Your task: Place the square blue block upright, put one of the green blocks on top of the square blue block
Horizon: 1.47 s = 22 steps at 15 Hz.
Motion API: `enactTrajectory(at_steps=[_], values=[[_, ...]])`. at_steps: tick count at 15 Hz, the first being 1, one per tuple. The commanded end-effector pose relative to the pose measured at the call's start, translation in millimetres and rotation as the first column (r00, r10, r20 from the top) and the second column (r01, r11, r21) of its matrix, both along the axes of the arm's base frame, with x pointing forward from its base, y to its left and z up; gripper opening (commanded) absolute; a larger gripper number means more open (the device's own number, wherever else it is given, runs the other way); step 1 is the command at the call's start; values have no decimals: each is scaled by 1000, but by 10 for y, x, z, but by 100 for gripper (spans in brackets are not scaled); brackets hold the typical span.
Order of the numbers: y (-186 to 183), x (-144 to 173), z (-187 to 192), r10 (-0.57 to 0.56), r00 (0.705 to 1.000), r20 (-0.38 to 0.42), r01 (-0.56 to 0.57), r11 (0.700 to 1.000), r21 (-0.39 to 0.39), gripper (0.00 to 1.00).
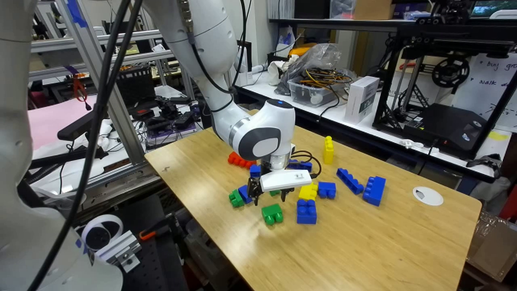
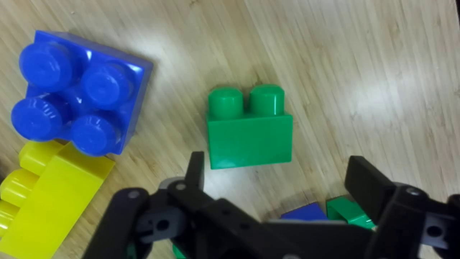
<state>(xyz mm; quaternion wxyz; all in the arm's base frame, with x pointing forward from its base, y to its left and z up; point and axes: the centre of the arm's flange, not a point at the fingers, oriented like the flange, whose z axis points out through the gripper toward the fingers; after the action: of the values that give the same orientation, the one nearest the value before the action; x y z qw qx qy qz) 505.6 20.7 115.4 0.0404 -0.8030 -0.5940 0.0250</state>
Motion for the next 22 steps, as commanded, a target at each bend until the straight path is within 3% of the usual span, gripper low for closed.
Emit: enactTrajectory(at_steps=[1,7,22], values=[[0,0,0,0,1000,0,0,1000,0,100],[-21,2,-38,-1,1000,3,1,1000,-4,100],[10,-22,-178,118,992,38,-115,991,-60,100]])
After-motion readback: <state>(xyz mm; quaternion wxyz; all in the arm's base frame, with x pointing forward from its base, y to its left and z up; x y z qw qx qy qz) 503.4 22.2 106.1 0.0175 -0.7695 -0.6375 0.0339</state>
